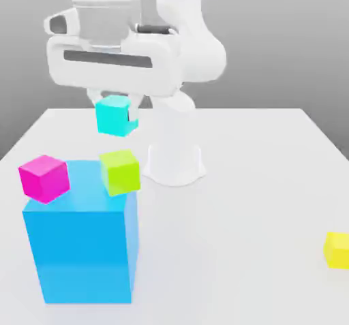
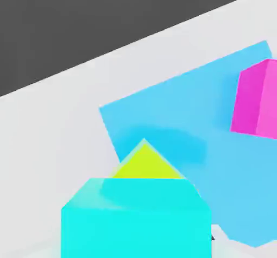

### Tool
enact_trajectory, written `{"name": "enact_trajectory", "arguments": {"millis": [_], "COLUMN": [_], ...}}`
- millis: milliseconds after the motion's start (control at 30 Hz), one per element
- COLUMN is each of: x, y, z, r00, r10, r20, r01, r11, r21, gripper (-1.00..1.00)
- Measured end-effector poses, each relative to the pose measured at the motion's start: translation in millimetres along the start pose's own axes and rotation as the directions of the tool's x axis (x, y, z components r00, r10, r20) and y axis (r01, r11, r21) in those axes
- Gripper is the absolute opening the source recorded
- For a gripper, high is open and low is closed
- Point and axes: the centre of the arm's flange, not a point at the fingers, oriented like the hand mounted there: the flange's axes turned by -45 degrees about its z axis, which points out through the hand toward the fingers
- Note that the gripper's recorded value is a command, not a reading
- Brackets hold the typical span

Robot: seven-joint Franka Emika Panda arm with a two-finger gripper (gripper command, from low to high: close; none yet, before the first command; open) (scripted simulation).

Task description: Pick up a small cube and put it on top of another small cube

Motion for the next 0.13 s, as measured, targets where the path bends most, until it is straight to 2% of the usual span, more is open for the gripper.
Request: {"name": "enact_trajectory", "arguments": {"millis": [33, 133], "x": [-0.7, -0.7], "y": [0.4, 0.4], "z": [9.9, 9.9], "r00": [1.000, 1.000], "r10": [0.001, 0.001], "r20": [0.000, 0.000], "r01": [-0.001, -0.001], "r11": [1.000, 1.000], "r21": [0.000, 0.000], "gripper": [1.00, 1.00]}}
